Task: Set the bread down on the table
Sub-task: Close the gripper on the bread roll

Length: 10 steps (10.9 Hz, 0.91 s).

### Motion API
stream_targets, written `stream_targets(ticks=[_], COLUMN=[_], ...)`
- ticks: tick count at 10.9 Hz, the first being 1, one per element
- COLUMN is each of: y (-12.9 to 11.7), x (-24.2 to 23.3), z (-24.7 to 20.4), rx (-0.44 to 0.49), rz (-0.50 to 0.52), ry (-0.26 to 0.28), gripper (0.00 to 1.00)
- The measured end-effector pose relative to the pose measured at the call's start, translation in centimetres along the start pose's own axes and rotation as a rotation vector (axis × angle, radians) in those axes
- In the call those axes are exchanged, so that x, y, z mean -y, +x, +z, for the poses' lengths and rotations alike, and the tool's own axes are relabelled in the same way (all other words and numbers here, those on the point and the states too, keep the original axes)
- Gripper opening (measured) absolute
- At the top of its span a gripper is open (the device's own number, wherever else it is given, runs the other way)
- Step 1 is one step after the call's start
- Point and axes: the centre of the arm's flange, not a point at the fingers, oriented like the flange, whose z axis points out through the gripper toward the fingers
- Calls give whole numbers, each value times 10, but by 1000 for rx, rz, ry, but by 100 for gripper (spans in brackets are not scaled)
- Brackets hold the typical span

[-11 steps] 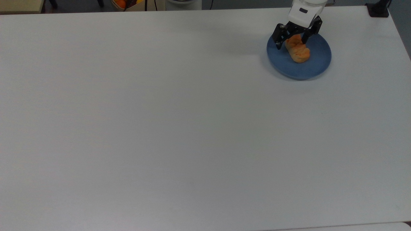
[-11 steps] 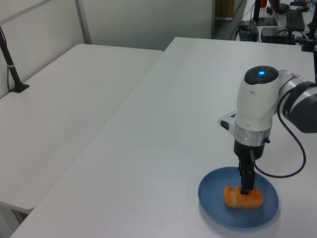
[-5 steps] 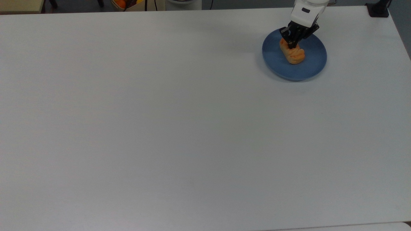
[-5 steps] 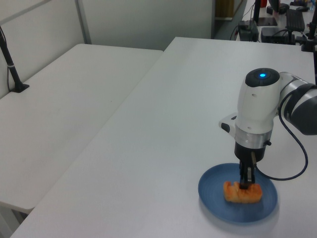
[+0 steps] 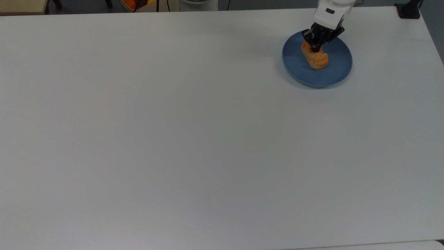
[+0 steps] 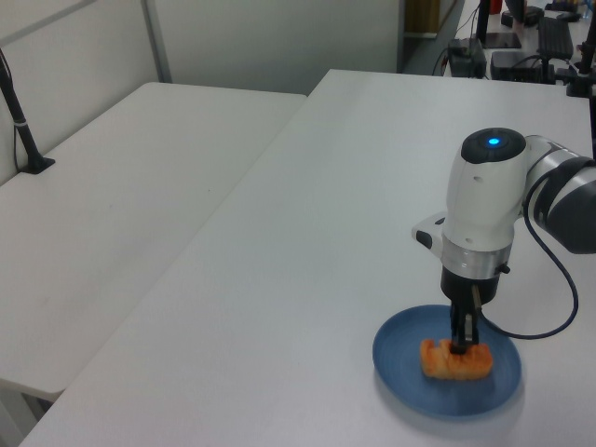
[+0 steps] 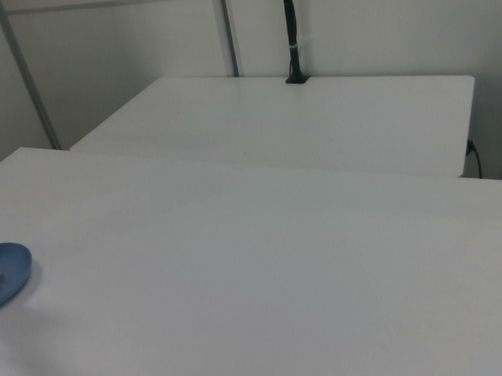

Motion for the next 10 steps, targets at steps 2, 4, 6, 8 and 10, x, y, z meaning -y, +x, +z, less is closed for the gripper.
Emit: stream_targets(ticks=[2, 4, 6, 8, 10], y=[1, 2, 1, 2, 2], x=[-1, -4, -4, -5, -6], z=[-3, -7, -11, -14, -14], rx=[-5, -9, -14, -19, -20], rz=[5, 9, 9, 12, 13], ry=[0, -3, -5, -6, -6], gripper=[2, 2, 2, 2, 2])
